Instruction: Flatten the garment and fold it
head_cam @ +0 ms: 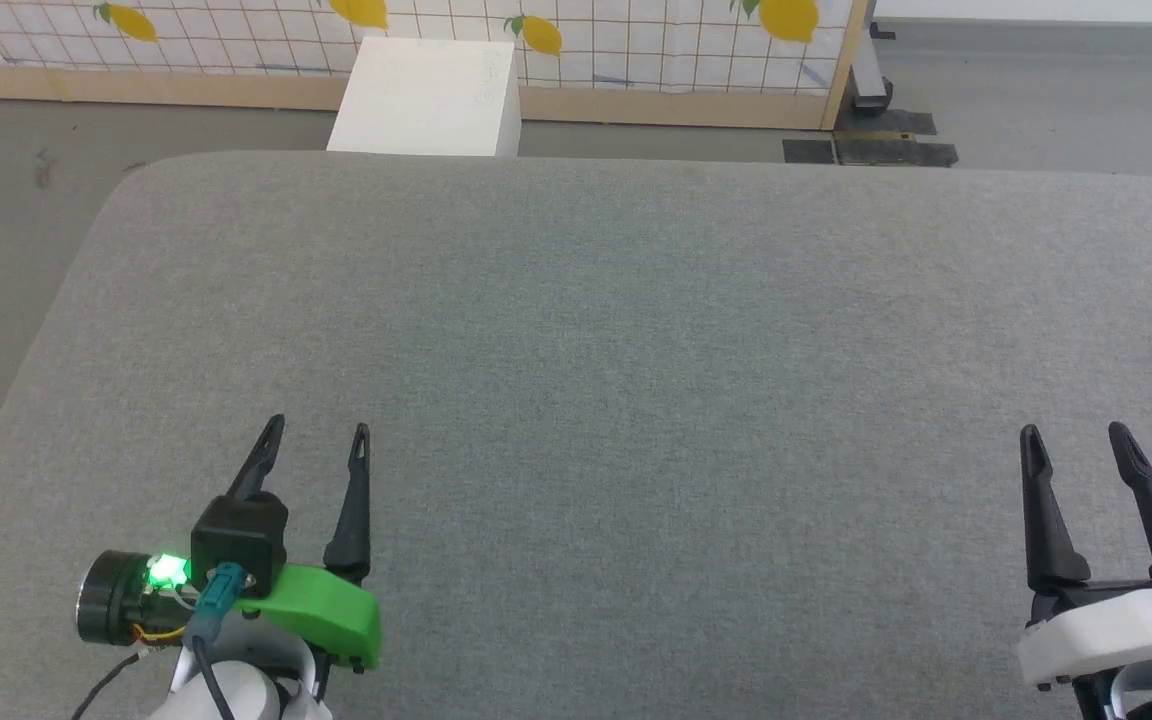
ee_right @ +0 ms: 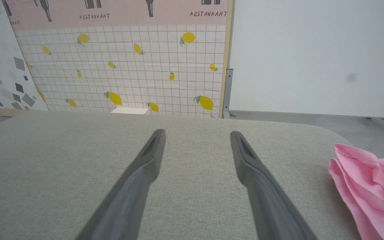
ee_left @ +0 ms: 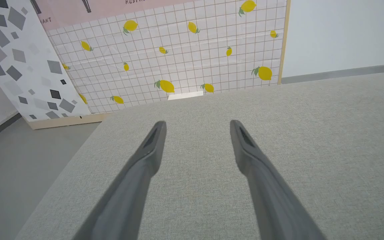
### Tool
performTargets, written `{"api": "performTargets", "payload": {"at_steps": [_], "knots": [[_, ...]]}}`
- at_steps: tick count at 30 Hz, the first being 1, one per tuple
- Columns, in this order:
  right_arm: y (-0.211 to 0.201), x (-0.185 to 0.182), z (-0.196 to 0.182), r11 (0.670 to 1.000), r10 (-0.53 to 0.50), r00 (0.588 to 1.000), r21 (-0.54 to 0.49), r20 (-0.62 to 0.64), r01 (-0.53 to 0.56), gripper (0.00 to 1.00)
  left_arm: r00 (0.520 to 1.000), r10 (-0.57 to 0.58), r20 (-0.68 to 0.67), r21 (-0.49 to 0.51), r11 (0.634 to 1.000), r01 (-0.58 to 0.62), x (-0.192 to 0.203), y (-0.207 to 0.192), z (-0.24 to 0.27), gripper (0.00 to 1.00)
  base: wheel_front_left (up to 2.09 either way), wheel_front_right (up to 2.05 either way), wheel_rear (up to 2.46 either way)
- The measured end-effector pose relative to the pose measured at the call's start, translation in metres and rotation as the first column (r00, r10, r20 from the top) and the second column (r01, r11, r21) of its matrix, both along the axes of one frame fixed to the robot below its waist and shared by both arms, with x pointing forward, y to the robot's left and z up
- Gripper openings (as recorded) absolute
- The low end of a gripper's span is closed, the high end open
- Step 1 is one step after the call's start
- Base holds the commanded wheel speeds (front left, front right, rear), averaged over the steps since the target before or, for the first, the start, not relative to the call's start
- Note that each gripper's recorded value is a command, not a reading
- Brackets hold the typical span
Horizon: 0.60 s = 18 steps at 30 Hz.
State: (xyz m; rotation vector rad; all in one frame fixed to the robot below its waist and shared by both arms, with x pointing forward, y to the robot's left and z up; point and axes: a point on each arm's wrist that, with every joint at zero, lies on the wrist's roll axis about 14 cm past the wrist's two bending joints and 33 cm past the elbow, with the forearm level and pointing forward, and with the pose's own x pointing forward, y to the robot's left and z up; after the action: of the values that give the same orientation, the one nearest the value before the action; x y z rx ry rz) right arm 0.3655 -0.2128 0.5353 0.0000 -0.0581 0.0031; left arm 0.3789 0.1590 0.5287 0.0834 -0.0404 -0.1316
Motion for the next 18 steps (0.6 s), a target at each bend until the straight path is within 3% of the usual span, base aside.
{"api": "performTargets", "payload": {"at_steps": [2,3,18], "knots": [[0.0004,0.0004,-0.0003,1.0,0.001,1.0,0.001,-0.001,-0.001,1.0,1.0,0.002,-0.004,-0.005,1.0,-0.002,0.0,0.0005,-0.0007,1.0,0.0,0.0,0.0],[0.0004,0.0005,-0.0005,1.0,0.001,1.0,0.001,-0.001,-0.001,0.0,1.0,0.003,-0.008,-0.008,1.0,-0.003,0.0001,0.0007,-0.0012,0.0,0.0,0.0,0.0],[0.0027,-0.0003,-0.0017,1.0,0.008,1.0,0.002,-0.006,-0.008,0.0,1.0,-0.002,0.021,-0.021,1.0,0.003,0.0044,-0.0029,0.0084,0.0,0.0,0.0,0.0]]}}
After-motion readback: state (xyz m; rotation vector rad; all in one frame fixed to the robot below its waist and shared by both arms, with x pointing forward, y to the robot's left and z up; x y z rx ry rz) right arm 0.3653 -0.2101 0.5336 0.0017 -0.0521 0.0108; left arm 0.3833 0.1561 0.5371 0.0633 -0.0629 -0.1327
